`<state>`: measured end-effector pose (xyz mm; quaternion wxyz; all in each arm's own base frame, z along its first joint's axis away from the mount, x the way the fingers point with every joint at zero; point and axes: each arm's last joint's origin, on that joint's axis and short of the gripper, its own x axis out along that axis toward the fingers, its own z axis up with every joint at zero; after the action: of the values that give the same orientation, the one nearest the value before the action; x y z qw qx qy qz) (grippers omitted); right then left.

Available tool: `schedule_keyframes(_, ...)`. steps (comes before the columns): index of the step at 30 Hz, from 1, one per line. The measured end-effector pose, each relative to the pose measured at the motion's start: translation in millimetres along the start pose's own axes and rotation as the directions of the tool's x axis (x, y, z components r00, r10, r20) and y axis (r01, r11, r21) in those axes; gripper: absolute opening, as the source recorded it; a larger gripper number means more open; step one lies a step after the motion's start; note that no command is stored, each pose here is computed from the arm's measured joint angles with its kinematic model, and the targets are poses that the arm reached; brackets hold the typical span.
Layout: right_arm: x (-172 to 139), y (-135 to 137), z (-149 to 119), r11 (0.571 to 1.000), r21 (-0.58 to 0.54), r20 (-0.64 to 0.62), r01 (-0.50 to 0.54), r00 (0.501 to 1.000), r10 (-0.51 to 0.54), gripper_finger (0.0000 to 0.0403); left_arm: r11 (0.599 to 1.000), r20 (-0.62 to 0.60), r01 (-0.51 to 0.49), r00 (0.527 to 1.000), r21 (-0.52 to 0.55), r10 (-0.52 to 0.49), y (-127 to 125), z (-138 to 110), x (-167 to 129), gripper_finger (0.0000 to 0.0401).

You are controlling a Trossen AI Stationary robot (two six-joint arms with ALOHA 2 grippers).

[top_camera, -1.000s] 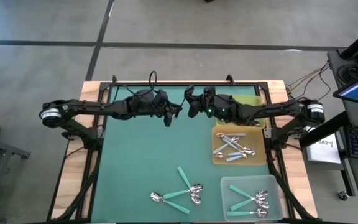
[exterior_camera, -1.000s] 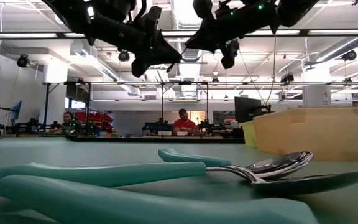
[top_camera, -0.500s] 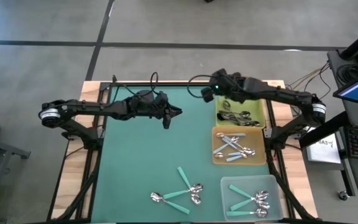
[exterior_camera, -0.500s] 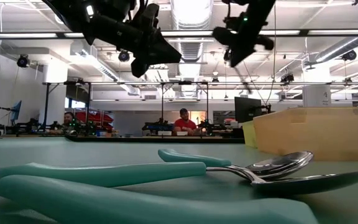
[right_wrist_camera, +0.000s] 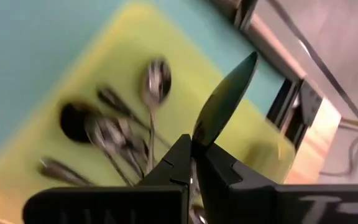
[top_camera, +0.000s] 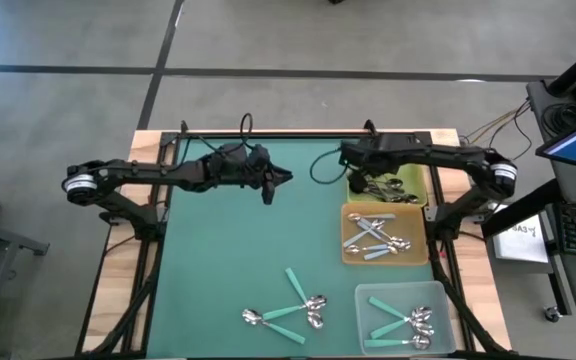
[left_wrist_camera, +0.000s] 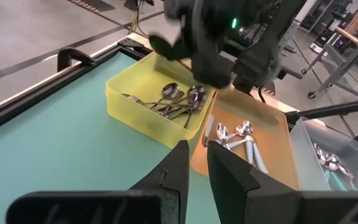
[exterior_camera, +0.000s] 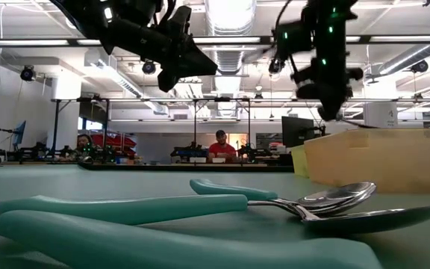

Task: Sort silverware by color (type)
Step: Put the black spoon into the yellow bin

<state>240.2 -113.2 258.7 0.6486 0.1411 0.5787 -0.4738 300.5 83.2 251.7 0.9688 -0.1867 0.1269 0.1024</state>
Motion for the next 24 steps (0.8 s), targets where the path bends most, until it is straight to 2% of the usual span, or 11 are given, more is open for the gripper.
schedule_keyframes(5,36,13,-15,0.993,-0.107,-0.133,0.049,0.989,-0.063,0.0008,1.000,0.004,-0.005,1.000,-0.003,0.005,1,1,0,0.0041)
schedule_keyframes(11,55,22,-20,0.978,-0.196,-0.193,0.071,0.975,-0.109,0.0011,1.000,0.002,-0.006,1.000,-0.025,0.006,1,0,0,0.0041)
schedule_keyframes(14,52,22,-16,0.980,-0.188,-0.188,0.057,0.978,-0.093,0.0024,1.000,-0.022,-0.006,1.000,-0.030,0.006,2,-2,0,0.0041)
schedule_keyframes(24,22,21,9,0.982,-0.177,-0.109,-0.061,0.993,0.042,0.0084,0.997,-0.244,-0.046,0.969,-0.059,0.030,8,-25,1,0.0041)
